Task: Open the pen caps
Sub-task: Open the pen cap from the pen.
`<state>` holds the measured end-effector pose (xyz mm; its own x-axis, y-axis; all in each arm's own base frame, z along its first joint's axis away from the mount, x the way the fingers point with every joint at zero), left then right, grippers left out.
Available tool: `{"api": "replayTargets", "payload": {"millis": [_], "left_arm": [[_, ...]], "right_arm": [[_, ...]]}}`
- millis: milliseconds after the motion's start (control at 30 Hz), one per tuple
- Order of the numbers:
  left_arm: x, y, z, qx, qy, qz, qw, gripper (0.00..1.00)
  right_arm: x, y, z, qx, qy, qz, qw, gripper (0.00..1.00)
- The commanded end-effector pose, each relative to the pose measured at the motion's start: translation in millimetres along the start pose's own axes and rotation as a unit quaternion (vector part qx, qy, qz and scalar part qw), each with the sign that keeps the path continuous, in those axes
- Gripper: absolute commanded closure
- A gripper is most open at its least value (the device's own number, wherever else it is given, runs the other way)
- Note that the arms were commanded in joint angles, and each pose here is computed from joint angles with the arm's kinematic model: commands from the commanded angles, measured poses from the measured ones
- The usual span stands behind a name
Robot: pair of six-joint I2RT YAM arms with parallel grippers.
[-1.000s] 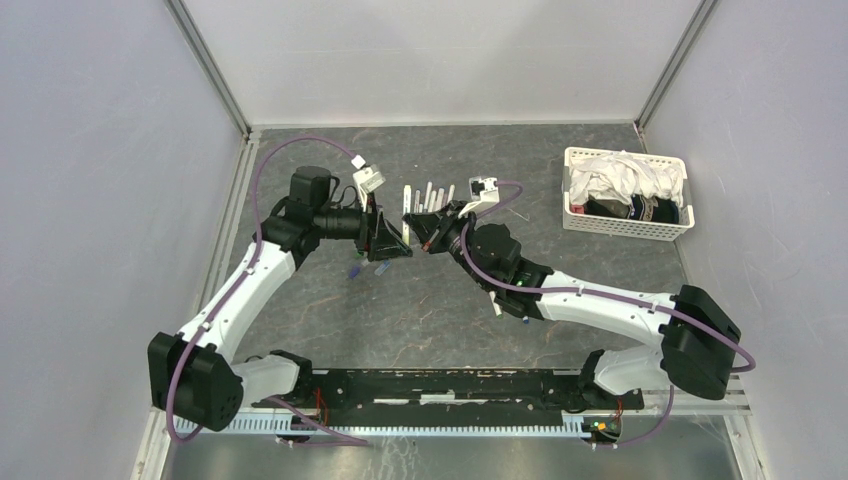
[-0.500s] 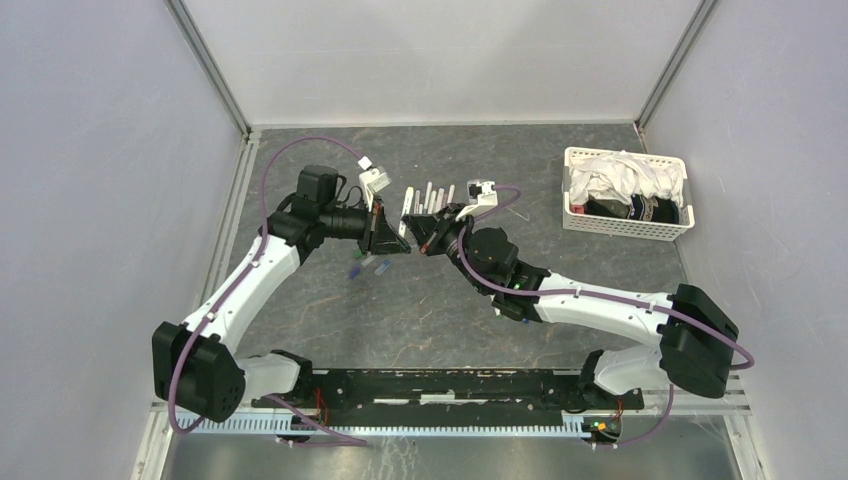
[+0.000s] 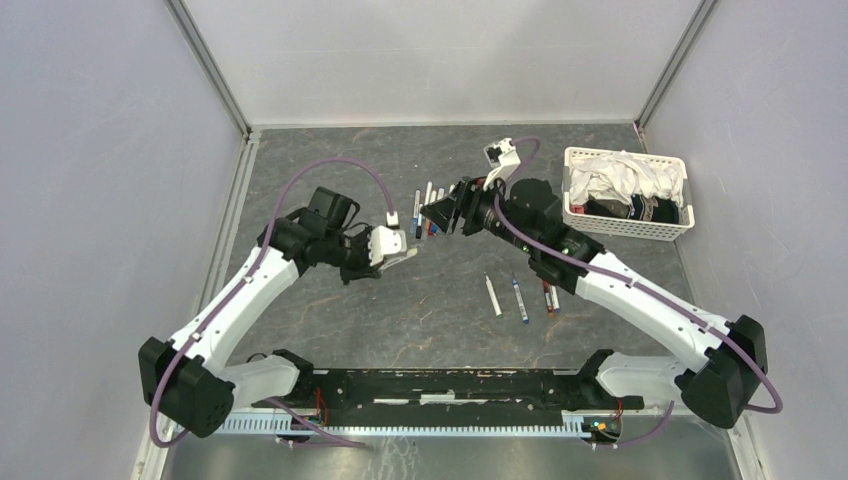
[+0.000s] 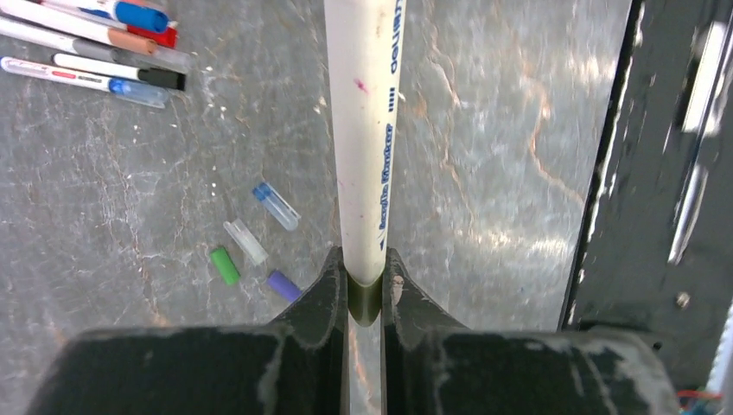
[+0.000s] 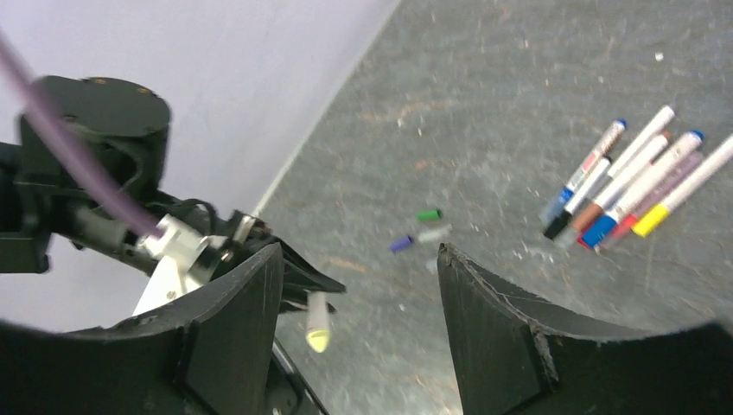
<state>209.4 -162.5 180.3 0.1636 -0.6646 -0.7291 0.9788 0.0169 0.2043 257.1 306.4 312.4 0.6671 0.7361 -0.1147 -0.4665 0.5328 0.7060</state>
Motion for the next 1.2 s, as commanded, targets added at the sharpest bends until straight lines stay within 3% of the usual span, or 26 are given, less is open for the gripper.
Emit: {"api": "replayTargets", "payload": {"millis": [0, 133, 300, 900, 1000, 1167], "left_arm": [[-6, -16, -17, 0.145, 0.068, -0.015, 0.987, 0.98], [-3, -25, -18, 0.183, 0.096, -0.029, 0.978, 0.98], [-3, -30, -17, 0.226, 0.128, -0.043, 0.965, 0.98], [2, -16, -3, 0.252, 0.132, -0.02, 0.959, 0.98], [2, -16, 1, 0.254, 0.126, -0.02, 0.959, 0.98], [0, -16, 9, 0.252, 0.11, -0.016, 0.961, 0.96]], "right_arm": [[-11, -5, -39, -0.019, 0.167, 0.026, 0.985, 0.29], [-6, -1, -70, -0.005, 0.268, 0.067, 0.961, 0.28], [-2, -4, -96, 0.02, 0.326, 0.088, 0.941, 0.29], [24, 21, -176, 0.081, 0.417, 0.143, 0.894, 0.37], [32, 27, -178, 0.094, 0.413, 0.161, 0.891, 0.44], [35, 31, -176, 0.11, 0.402, 0.184, 0.89, 0.81]]}}
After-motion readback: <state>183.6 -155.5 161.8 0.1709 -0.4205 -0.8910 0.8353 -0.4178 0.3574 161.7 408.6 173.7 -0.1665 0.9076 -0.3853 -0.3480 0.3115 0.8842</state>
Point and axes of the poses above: each gripper's point midway between its finger pads, its own x axis out along the fingers, its own y axis along the line the jaws close on, z = x × y, the point moved 2 cm from there along -x, back along the fingers, and after that the axes turned 11 degrees about x, right-handed, at the moved point
